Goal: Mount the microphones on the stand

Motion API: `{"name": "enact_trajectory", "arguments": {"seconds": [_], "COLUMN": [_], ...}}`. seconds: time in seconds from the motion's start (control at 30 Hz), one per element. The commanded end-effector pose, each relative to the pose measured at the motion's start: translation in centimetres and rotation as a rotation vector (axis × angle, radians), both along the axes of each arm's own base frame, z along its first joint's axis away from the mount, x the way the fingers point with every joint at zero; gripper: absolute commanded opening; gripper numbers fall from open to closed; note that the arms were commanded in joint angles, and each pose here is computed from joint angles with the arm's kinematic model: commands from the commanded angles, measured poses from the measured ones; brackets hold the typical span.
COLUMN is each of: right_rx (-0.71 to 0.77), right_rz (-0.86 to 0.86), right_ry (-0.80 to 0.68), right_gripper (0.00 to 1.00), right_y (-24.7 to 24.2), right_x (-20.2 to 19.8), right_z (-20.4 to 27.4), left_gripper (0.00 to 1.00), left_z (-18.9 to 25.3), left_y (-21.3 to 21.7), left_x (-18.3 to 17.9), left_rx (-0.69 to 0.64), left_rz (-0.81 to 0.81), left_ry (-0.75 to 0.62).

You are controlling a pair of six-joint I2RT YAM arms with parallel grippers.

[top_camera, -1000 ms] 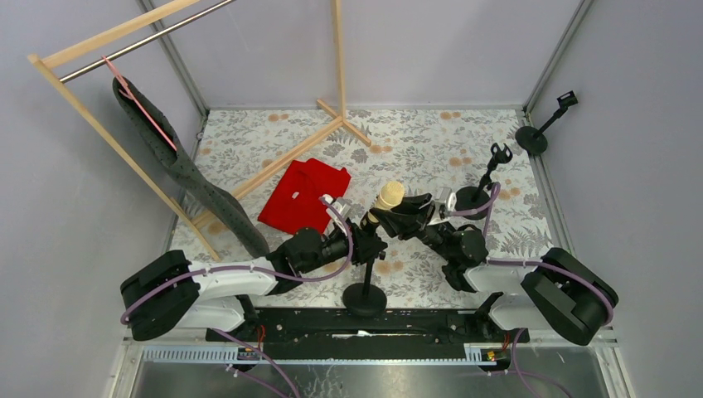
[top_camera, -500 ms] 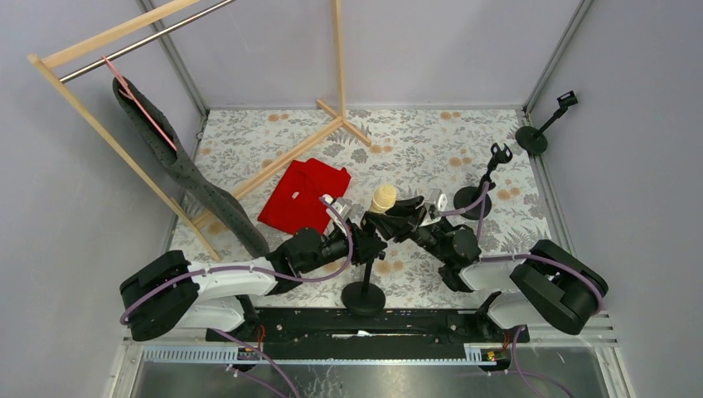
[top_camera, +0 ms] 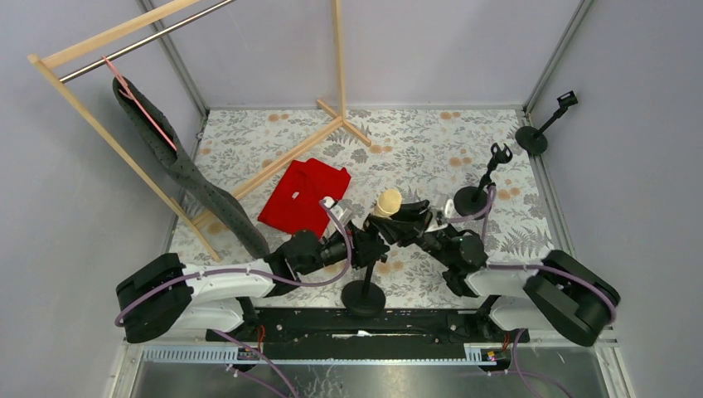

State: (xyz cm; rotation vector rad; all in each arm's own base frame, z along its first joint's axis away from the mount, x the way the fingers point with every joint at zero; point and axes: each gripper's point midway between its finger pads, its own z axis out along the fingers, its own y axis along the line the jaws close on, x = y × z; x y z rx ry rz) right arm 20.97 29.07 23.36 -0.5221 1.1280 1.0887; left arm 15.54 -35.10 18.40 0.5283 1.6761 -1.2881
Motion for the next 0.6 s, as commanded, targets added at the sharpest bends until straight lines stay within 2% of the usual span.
{"name": "enact_trajectory", "arguments": {"seconds": [0.0, 0.17, 0.23, 0.37, 0.43, 0.57], "right_rx": [-0.145, -0.167, -0.182, -0.206, -0.201, -0.216], "right_rz": [0.089, 0.053, 0.053, 0.081, 0.093, 0.064], "right_ry": [-0.037, -0.136, -0.154, -0.143, -0.130, -0.098], "right_gripper": [0.34, 0.59, 0.66, 0.83, 0.87, 0.88], "right_y": [0.7, -0.1, -0.4, -1.3, -1.9, -3.4], "right_x": [-2.6, -2.7, -3.1, -4.5, -5.2, -5.9], "right_z": [-1.8, 3.7, 5.4, 6.5, 6.7, 6.4], "left_gripper": [0.00, 0.00, 0.00, 0.00, 0.00, 0.00], "left_z": [27.7, 25.3, 24.4, 22.8, 22.0, 20.0], "left_y": [7.8, 7.3, 6.7, 5.7, 5.0, 3.8], "left_x": [-6.8, -6.0, -5.7, -5.0, -4.5, -3.0], "left_rx": [-0.886, -0.829, -0.796, -0.720, -0.665, -0.518], "left_rz": [-0.066, -0.041, -0.037, -0.023, -0.009, 0.040], "left_ry": [-0.615, -0.595, -0.593, -0.603, -0.619, -0.689]}}
